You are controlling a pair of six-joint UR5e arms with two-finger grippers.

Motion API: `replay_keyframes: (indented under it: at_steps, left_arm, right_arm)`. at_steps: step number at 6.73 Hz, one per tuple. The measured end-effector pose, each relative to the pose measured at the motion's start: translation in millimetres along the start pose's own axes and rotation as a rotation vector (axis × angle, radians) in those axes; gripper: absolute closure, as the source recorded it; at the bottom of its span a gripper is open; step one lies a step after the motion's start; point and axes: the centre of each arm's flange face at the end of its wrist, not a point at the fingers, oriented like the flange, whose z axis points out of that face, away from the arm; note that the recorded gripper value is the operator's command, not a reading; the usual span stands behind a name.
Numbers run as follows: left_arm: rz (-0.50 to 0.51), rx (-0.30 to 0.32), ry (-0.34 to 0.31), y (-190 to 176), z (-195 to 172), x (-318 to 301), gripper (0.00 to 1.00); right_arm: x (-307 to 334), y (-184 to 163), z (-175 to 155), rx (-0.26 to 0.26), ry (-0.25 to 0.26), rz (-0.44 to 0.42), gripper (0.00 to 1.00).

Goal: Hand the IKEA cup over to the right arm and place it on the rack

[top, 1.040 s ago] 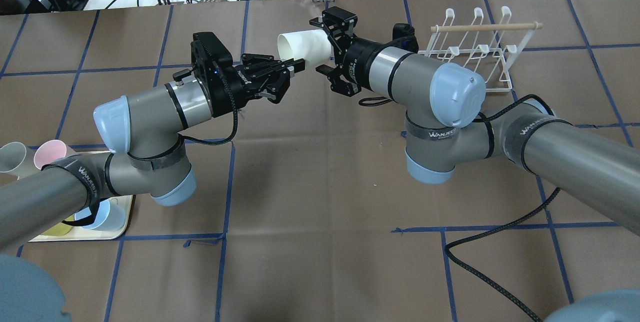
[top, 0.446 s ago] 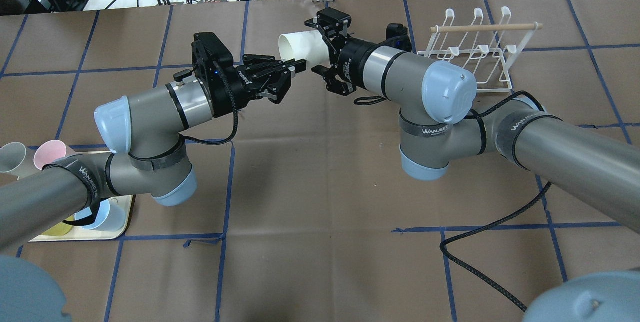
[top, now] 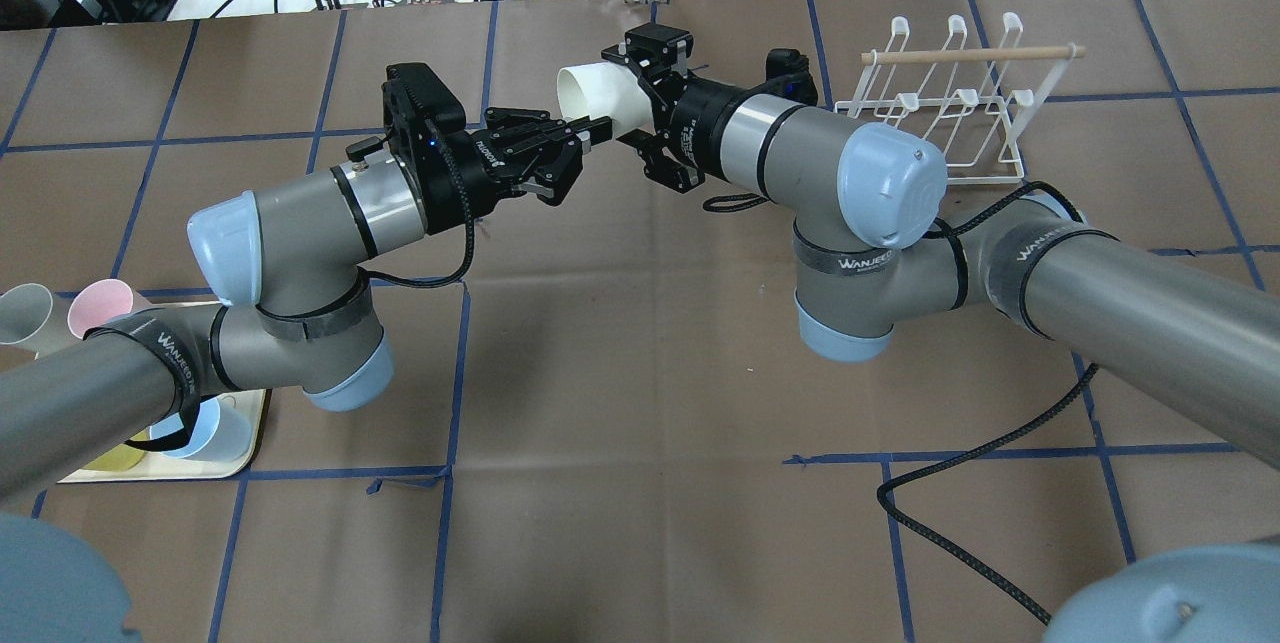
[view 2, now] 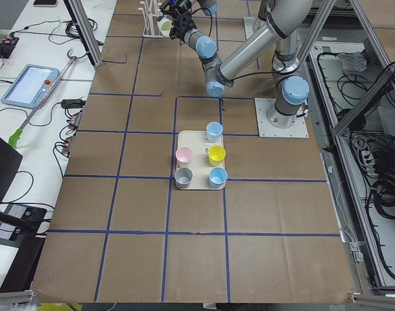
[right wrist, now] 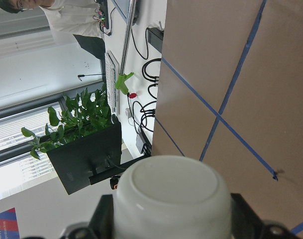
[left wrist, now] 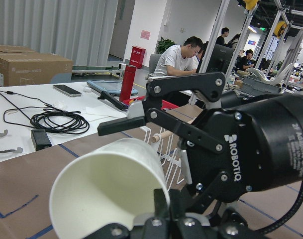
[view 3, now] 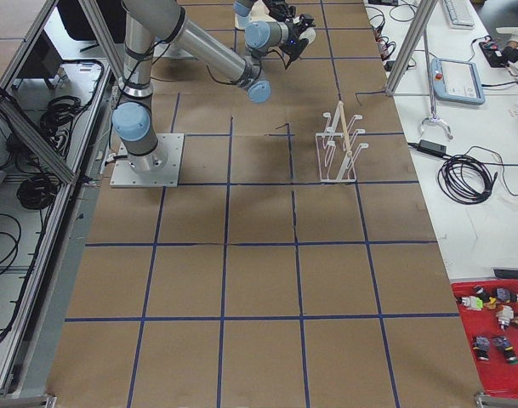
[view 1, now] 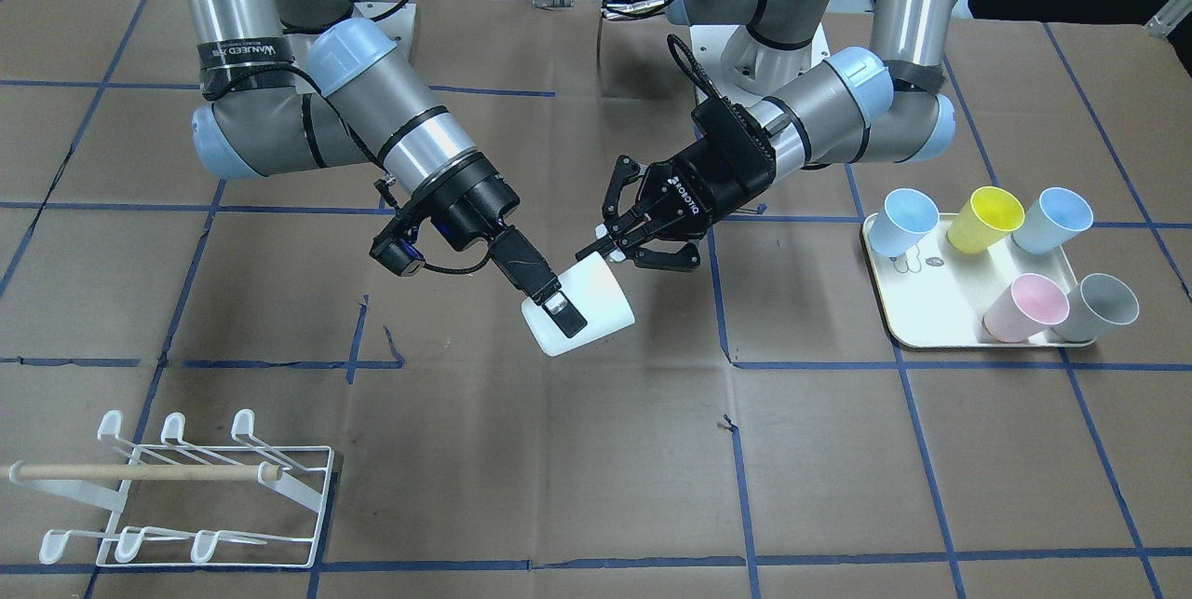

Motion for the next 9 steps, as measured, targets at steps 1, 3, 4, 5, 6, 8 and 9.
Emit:
replay_keyframes:
  at_steps: [1,3,4,5,6,8,9]
  left_arm:
    - [0.0,0.001,0.0,-0.5,-0.1,0.5,0.82]
    - [0.009,0.005,-0.009,-4.9,-0.6,-0.2,0.64]
    - [0.012,0.005,-0.022,-6.2,-1.0,-1.4,0.57]
    - [0.015,0.006,-0.027,-7.4,-1.4,-1.5,0.5]
    - [0.018,0.008,-0.03,-8.8,-2.2,-1.9,0.42]
    - [0.018,0.019,-0.05,-13.0,-12.1,-8.6,0.32]
    - [0.012,0.033,-0.074,-16.6,-26.1,-18.7,0.31]
  right_arm:
    - [-0.3,0.4,-0.1,-0.002,-0.001,0.0,0.61]
    - [-1.2,1.1,-0.4,-0.004,-0.003,-0.003,0.61]
    - [-1.8,1.2,-0.5,-0.004,-0.005,-0.004,0.61]
    - [-2.3,1.1,-0.6,-0.004,-0.006,-0.006,0.61]
    - [-3.5,1.1,-0.5,-0.004,-0.009,-0.008,0.61]
    - [-10.4,-3.1,1.3,0.001,-0.021,-0.016,0.62]
    - [-13.2,-10.6,1.2,0.011,-0.027,-0.016,0.66]
